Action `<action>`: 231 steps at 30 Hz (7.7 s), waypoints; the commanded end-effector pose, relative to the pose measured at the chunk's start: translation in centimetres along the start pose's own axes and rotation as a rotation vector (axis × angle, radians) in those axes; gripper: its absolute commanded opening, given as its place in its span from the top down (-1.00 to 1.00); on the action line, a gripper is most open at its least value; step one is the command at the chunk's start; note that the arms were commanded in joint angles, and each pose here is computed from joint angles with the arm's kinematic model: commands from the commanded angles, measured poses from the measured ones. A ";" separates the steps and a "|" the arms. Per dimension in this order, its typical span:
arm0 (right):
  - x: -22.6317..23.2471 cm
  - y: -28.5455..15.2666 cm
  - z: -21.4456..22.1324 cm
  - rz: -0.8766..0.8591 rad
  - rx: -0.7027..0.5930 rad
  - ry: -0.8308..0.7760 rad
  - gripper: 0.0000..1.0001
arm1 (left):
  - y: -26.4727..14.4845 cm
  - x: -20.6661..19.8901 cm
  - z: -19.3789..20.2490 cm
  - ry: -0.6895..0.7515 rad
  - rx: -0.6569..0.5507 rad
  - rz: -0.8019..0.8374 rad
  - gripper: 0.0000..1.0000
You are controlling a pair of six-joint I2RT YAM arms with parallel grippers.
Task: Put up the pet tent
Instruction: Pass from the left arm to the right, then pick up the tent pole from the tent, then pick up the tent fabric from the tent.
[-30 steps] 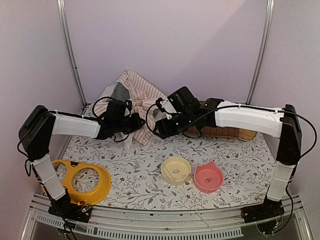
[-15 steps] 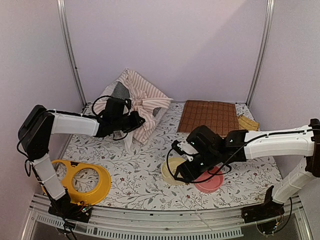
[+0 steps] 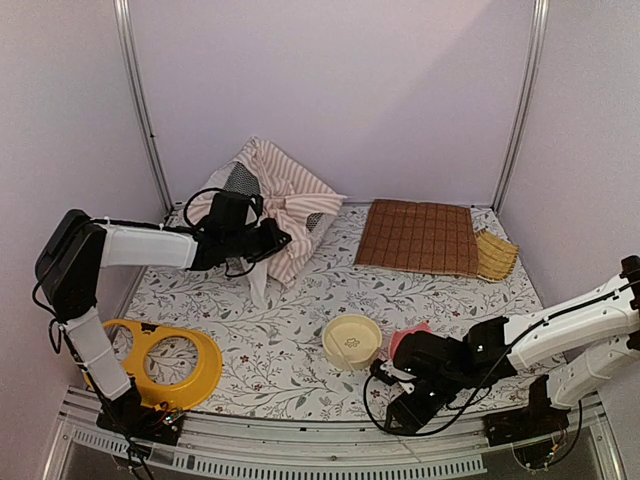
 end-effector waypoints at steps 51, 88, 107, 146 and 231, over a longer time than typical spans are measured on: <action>3.8 4.2 4.1 -0.102 0.060 0.117 0.39 | -1.1 -2.4 -6.5 0.034 -0.169 0.067 1.00; 9.3 -5.3 -5.3 -0.146 -0.253 -0.012 1.00 | -8.6 -5.8 -7.1 0.252 -0.250 0.194 -0.14; 7.8 -4.7 -4.6 -0.135 -0.229 0.082 1.00 | -13.3 -5.2 -6.4 0.273 -0.353 0.197 -0.29; 7.7 -6.7 -6.2 -0.206 -0.291 0.140 1.00 | -18.1 4.7 -0.3 0.149 -0.359 -0.141 -0.07; 13.9 -20.7 -17.4 -0.431 -0.882 0.042 1.00 | -16.6 -14.5 13.9 0.773 -0.305 0.425 1.00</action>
Point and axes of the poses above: each gripper's point midway between its finger pads, its own y axis out along the fingers, its own x axis along the line the jaws close on, z = x × y, the point moved 3 cm from there along -y, back along the fingers, and after that the axes turned 4 degrees about y, right-handed, at the moved point
